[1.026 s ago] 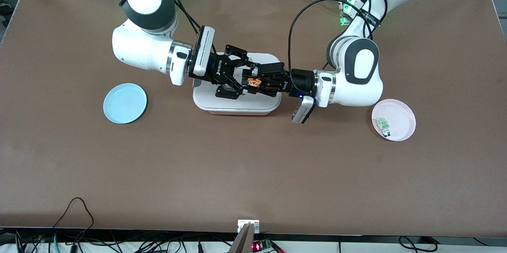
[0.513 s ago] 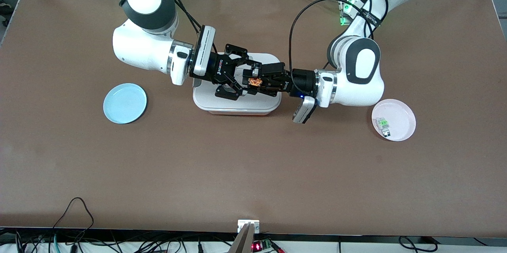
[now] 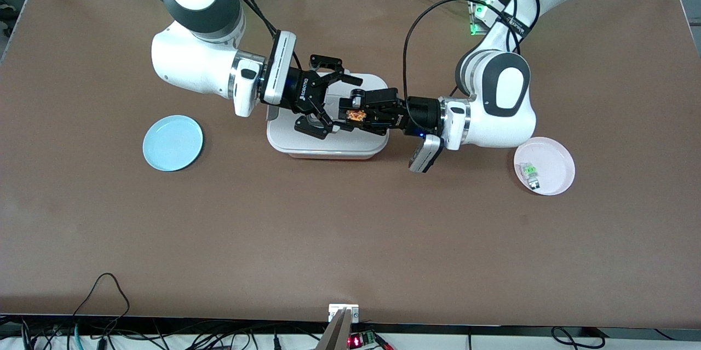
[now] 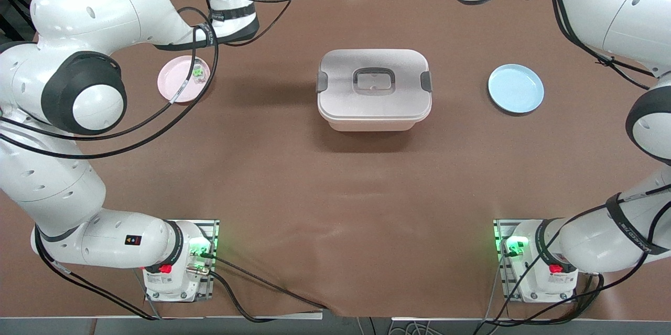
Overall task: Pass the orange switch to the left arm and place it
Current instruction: 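Grasp the switch with the left gripper from the right gripper, then open the right gripper and pull back while the left gripper withdraws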
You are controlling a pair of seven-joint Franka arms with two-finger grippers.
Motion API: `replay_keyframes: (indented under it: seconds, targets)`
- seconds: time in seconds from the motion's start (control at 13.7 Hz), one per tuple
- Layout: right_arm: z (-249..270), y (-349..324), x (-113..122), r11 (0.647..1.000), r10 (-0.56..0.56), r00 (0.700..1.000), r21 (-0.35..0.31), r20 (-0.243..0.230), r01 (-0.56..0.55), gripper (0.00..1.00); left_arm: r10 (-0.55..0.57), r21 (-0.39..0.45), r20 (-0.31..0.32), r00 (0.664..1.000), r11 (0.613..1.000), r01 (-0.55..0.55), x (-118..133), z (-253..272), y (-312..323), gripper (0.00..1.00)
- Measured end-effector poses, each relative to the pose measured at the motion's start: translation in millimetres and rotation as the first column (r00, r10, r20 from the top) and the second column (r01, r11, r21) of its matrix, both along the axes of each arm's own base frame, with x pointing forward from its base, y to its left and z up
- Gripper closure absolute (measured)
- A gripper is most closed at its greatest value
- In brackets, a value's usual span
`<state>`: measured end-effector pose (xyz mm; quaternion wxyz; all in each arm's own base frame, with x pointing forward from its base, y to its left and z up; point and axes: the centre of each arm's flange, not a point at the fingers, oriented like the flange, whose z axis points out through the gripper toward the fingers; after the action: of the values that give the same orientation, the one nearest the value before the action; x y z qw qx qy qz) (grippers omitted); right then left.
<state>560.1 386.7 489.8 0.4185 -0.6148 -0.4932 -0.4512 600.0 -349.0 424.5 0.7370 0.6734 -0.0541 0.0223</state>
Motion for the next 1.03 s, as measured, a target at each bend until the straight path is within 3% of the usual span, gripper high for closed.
replay_keyframes:
  seconds: [0.29, 0.59, 0.73, 0.88, 1.03]
  targets:
    - [19, -5, 4, 1.0, -0.019, 1.0, 0.015, 0.012, 0.018, 0.0, -0.038, 0.109, -0.031, 0.999, 0.993, 0.041, 17, 28, 17, 0.66]
    - [26, -38, 23, 0.997, -0.083, 0.997, -0.003, 0.006, 0.083, 0.0, -0.088, 0.325, -0.009, 0.996, 0.942, 0.086, 26, 23, 43, 0.66]
    - [25, -61, 36, 0.992, -0.117, 0.993, -0.057, -0.005, 0.117, 0.0, -0.157, 0.508, 0.029, 0.987, 0.853, 0.12, 26, 10, 55, 0.66]
    - [20, -86, 49, 0.983, -0.162, 0.986, -0.095, -0.028, 0.158, 0.0, -0.228, 0.671, 0.067, 0.971, 0.731, 0.126, 30, -4, 73, 0.66]
    - [8, -111, 59, 0.972, -0.209, 0.975, -0.12, -0.069, 0.2, 0.0, -0.276, 0.762, 0.083, 0.958, 0.637, 0.118, 34, -14, 91, 0.66]
